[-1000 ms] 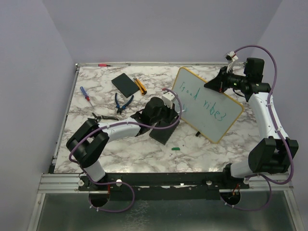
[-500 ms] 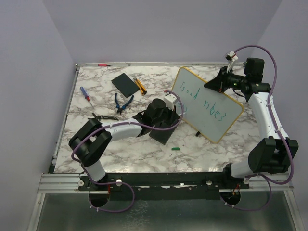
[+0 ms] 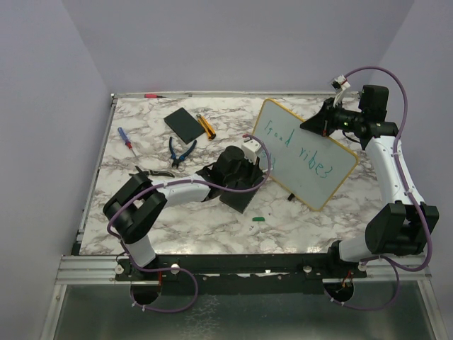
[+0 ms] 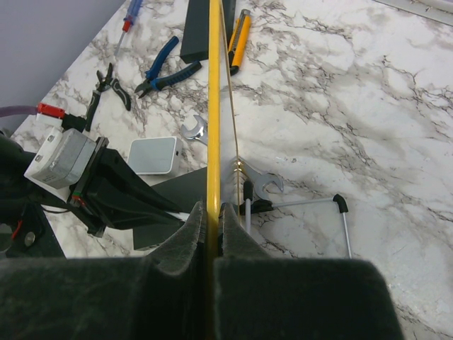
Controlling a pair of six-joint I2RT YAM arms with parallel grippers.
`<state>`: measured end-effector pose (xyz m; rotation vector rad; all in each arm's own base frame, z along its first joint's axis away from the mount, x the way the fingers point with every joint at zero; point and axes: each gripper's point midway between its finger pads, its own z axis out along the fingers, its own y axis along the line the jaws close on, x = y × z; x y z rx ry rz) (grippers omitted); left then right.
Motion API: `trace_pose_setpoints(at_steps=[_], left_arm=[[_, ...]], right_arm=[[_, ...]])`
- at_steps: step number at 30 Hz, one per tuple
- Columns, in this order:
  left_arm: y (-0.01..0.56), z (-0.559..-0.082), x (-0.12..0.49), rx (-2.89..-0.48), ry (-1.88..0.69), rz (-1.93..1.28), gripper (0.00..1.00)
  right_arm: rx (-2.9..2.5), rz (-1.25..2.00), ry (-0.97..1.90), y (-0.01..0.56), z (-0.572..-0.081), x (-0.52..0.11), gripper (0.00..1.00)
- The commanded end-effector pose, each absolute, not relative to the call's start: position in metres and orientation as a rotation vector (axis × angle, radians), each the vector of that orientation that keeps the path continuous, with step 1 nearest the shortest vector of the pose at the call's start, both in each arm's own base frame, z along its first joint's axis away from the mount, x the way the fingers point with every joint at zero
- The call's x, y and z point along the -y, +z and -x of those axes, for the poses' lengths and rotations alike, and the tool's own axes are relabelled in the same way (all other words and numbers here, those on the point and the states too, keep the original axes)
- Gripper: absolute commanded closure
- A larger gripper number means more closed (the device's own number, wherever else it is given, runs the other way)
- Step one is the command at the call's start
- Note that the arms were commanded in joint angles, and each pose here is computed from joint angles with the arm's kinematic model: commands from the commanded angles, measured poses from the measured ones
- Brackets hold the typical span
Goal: Write a sentence on the whiteboard
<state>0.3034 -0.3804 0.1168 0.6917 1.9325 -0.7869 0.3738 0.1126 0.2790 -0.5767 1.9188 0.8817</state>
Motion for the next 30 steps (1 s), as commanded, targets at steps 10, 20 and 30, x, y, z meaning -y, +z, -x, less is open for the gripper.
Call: trace_pose_setpoints(at_steps=[10,20,30], left_arm=[[0.146,-0.305,0.397,-1.844,-0.841,-0.688,1.00],[0.159,-0.306,0.393,-1.818,-0.836,-0.671,1.00],[0.163,-0.299,0.383,-1.833,-0.819,-0.680,1.00]], right_arm=[[-1.979,0.567,0.975,0.263,-0.359,-0.122,0.99],[-1.979,0.569,0.977,0.262,-0.358,-0.122,0.99],[-1.982,0.569,0.979,0.261,-0.359,-0.122,0.99]])
